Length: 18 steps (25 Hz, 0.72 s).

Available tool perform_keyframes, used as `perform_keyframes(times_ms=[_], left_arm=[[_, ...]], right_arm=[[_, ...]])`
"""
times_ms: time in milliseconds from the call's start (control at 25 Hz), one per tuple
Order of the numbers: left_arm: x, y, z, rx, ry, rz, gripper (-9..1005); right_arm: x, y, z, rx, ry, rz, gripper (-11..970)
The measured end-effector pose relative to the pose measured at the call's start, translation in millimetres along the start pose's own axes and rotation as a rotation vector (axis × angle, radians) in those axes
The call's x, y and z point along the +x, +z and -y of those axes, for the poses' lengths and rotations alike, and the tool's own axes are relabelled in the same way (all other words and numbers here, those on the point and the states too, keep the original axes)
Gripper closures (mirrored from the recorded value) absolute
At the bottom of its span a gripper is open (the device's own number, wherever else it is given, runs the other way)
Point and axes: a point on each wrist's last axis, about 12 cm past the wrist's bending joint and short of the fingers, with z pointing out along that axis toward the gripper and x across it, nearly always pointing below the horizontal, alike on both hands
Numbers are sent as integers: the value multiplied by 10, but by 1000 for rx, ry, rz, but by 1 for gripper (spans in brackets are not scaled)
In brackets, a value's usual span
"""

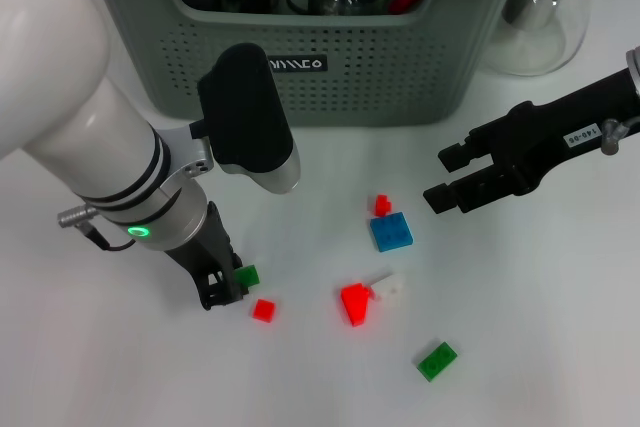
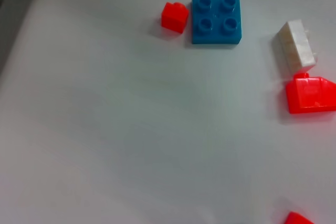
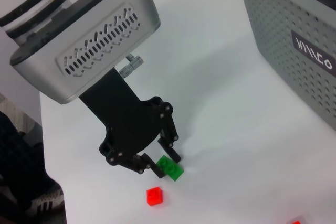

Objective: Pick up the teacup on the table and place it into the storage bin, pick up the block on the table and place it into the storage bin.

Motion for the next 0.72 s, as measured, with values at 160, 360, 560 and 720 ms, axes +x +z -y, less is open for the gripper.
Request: perform_keyframes(times_ms=[160,360,560,720], left_arm=[[-10,-15,-4,-3,-7,3,682],[-28,-202,-47,-42,-38,79,791],[11,-630,-190,-40,-160,309,814],[80,-1088,-290,-50,-225,546,809]], right_arm=[[8,2,1,0,3,0,227],[29,-20,18,9,8,-15,228],[71,-157,68,34,38,-77,227],[93,-331,113,57,66,-92,227]])
